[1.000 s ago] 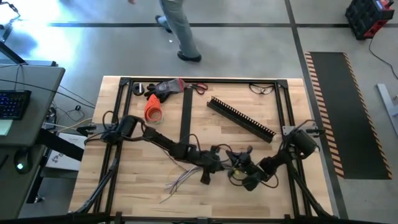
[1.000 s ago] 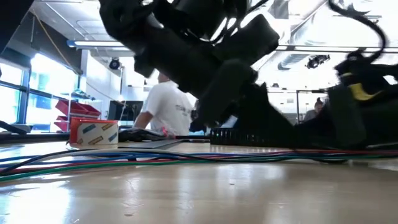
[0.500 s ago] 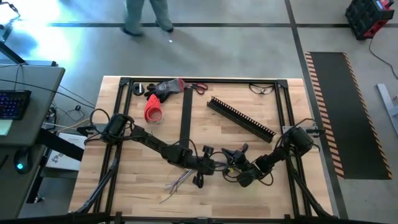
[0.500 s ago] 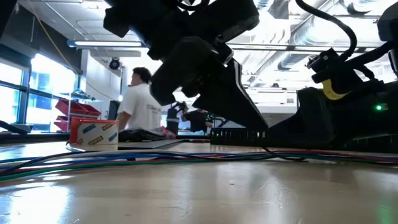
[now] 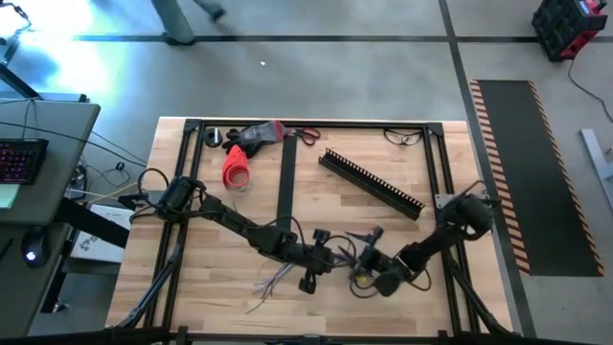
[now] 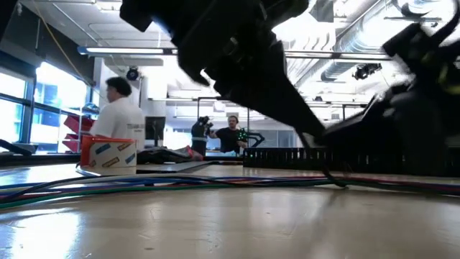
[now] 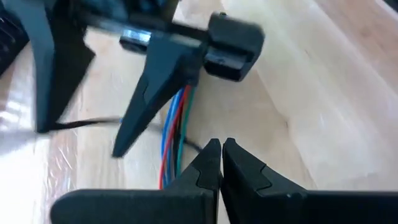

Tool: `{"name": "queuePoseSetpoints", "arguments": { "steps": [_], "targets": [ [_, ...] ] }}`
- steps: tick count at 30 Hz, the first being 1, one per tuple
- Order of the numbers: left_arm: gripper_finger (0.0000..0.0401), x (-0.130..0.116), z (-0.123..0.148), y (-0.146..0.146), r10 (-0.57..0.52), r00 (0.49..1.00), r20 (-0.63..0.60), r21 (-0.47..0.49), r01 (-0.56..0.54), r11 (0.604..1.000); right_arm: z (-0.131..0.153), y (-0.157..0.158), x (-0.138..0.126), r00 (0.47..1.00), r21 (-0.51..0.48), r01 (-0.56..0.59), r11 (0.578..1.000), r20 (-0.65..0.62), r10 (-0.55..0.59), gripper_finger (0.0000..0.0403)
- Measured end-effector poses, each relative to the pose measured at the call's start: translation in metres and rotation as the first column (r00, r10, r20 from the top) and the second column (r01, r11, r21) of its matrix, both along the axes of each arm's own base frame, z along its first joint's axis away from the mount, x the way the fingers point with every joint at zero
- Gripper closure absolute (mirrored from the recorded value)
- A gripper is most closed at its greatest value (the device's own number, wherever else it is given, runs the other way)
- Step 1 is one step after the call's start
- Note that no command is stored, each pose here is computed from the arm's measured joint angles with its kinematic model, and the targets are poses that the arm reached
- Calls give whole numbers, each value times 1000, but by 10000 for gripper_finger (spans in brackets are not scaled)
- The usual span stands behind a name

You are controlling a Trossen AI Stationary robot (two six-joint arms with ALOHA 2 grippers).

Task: Ziptie cables
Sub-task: Wrap the black zip tie on the cables

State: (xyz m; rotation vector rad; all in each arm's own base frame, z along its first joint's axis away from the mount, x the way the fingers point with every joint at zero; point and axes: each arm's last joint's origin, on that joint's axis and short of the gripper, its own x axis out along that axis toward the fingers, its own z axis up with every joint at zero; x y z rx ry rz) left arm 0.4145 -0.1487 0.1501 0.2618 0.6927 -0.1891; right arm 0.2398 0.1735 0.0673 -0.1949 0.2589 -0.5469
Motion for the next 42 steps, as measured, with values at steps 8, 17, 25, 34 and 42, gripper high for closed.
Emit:
{"name": "queuePoseSetpoints", "arguments": {
  "steps": [8, 17, 25, 34, 42],
  "targets": [
    [401, 3, 4, -1, -8, 999, 39, -47, 10, 999, 4, 23, -27, 997, 28, -11, 1000, 74, 9, 151],
    [401, 5, 7, -6, -30, 996, 79, -76, 36, 996, -10, 5, -39, 994, -32, 92, 995, 65, -89, 151],
    [398, 7, 12, -8, -37, 991, 127, -121, 52, 991, -11, -25, -14, 985, -22, 151, 988, -87, -152, 151],
    [307, 9, 15, -3, -44, 989, 140, -135, 63, 989, 31, -29, -8, 974, -41, 9, 999, -224, -18, 151],
    [233, 3, 39, 0, -84, 982, 168, -95, 101, 990, 65, -31, -15, 981, -99, 7, 995, -193, -26, 151]
  ]
}}
